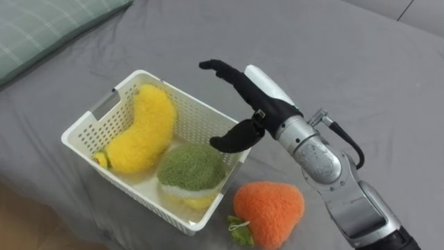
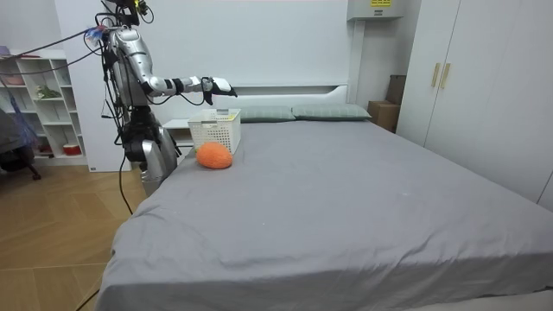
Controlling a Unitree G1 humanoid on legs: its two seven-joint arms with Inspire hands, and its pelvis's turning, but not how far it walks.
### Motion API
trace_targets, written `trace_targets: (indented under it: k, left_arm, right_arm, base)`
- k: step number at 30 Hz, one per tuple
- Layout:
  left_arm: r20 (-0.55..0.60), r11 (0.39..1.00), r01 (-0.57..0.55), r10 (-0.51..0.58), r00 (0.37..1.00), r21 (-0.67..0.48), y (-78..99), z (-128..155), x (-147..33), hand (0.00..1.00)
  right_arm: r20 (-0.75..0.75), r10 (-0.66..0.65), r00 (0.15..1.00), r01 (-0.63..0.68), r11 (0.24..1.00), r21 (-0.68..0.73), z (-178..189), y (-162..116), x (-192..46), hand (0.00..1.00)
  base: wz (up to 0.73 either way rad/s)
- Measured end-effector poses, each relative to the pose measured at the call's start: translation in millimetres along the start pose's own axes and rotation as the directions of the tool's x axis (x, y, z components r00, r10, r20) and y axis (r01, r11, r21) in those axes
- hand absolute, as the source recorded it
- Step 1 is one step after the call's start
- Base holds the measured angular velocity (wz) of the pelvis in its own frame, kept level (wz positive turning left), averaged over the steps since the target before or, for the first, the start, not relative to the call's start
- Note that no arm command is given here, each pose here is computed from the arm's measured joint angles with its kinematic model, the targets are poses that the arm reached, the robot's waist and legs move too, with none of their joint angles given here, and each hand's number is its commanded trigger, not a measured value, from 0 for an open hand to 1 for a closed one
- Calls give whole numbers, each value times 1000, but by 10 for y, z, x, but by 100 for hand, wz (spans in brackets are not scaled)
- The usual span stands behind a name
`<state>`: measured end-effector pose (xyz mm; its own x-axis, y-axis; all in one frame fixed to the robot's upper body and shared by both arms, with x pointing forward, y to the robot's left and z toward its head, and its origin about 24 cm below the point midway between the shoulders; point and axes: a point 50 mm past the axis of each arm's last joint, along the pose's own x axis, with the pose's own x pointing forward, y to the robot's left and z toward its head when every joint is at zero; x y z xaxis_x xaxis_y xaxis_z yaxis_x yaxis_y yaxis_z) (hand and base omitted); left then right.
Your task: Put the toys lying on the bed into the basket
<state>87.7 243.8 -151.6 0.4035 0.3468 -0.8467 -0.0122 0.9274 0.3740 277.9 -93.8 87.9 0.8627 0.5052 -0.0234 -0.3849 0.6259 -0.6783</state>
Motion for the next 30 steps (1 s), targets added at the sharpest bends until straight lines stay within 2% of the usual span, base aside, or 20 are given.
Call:
trace_targets:
  k: [12, 17, 21, 30]
  left_arm:
    - [-3, 1000, 0, 0, 1000, 0, 0, -13, -3, 0]
    - [-29, 999, -14, 13, 999, -38, 8, -72, -14, 0]
    - [-46, 999, -8, 6, 999, -44, -33, -87, -23, 0]
    - [-70, 998, -14, 10, 997, -56, -36, -180, -48, 0]
  right_arm:
    - [2, 2, 1000, -2, 1000, 15, 0, 2, -1, 0]
    - [-5, 0, 1000, 0, 1000, 20, -17, -1, -7, 0]
    - [-55, 10, 998, -7, 999, 48, -128, 31, -18, 0]
    - [-214, -182, 960, 203, 976, 80, -500, -274, -202, 0]
  base:
    - [0]
    - [0]
    - [1]
    - [-3]
